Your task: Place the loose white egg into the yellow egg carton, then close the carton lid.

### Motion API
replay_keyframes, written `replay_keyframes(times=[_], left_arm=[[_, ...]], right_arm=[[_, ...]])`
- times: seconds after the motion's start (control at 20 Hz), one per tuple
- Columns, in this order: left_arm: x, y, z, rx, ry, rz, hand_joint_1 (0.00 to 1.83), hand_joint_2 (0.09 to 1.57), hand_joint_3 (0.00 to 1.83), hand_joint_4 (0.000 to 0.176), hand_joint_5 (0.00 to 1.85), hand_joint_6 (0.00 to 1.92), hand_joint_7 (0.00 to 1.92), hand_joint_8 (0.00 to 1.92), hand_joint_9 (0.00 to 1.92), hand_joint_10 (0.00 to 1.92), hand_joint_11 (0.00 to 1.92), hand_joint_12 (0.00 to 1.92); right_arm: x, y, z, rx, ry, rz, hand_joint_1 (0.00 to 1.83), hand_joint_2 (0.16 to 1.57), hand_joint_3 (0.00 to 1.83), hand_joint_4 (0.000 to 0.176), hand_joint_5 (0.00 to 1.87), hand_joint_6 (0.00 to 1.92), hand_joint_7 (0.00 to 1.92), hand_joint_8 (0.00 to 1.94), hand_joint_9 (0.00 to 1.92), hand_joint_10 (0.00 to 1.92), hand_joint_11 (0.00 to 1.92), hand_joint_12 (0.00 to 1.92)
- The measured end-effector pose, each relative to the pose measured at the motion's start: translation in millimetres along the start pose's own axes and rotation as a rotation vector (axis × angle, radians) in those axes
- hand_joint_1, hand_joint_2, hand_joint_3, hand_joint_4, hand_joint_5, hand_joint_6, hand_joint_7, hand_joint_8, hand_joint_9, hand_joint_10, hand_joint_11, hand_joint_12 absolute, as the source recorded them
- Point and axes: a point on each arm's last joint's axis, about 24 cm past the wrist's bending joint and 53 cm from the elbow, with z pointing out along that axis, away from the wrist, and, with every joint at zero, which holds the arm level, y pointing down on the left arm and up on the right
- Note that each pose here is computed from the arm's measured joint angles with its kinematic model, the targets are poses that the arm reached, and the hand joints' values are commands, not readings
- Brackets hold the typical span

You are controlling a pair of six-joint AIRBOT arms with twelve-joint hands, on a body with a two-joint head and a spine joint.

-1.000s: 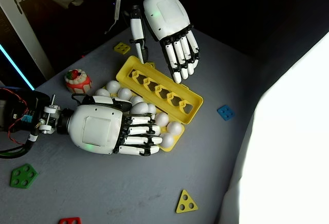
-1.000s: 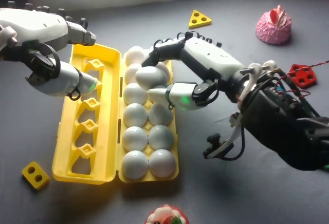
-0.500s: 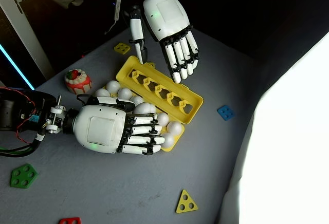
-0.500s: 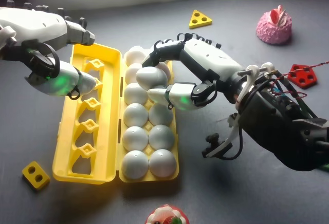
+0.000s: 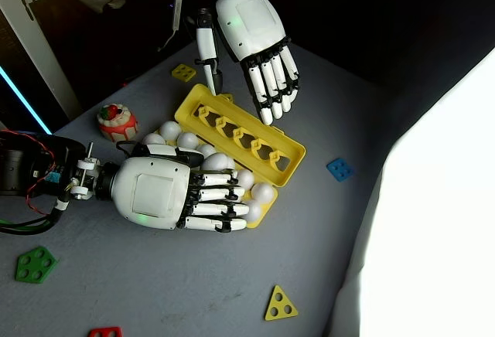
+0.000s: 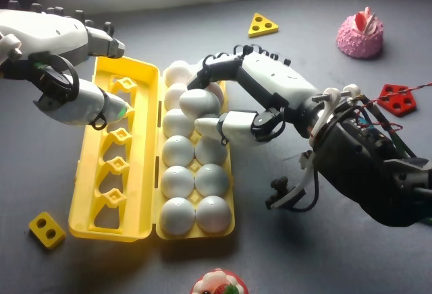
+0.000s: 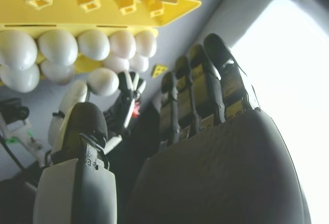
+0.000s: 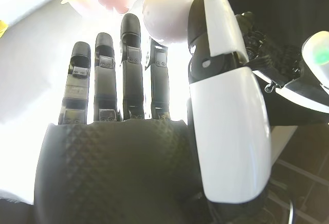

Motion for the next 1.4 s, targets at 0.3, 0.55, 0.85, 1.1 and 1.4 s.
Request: replay_keyframes(times=[0.3,0.55,0.85,1.1,1.4], left_arm=[[0.0,0.0,0,0.000,0.000,0.000,0.50,1.25,0.00,0.013,0.23,0.00,0.28,0.00,0.27,0.01,0.00,0.80],[-0.1,-0.2,0,0.001,0.000,-0.001,0.49,1.26,0.00,0.018,0.21,0.00,0.28,0.00,0.26,0.00,0.00,0.80],[0.0,0.1,0,0.000,0.000,0.000,0.49,1.26,0.00,0.017,0.21,0.00,0.27,0.00,0.25,0.00,0.00,0.78],[-3.5,0.0,-1,-0.008,0.003,-0.050,0.48,1.26,0.00,0.020,0.23,0.00,0.26,0.00,0.24,0.00,0.00,0.79],[-5.3,27.7,1,-0.121,0.028,-0.177,0.52,1.25,0.00,0.022,0.24,0.00,0.22,0.00,0.21,0.00,0.00,0.76]], right_arm=[[-3,-1.1,0,-0.001,-0.006,-0.005,0.89,1.07,0.00,0.000,0.44,0.65,0.37,0.00,0.20,0.00,0.00,0.50],[-5,-4.7,-1,0.004,-0.011,-0.009,0.81,0.99,0.00,0.000,0.38,0.21,0.30,0.00,0.21,0.00,0.00,0.51],[-6,-3.9,-1,0.001,-0.014,-0.012,0.71,0.99,0.00,0.005,0.25,0.06,0.19,0.00,0.18,0.00,0.00,0.42],[-33,22.4,-1,-0.051,-0.004,-0.104,0.69,0.98,0.00,0.001,0.24,0.01,0.17,0.00,0.19,0.01,0.00,0.56],[-80,37.2,-27,-0.013,-0.003,-0.272,0.70,0.97,0.00,0.004,0.27,0.02,0.19,0.00,0.20,0.01,0.00,0.63]])
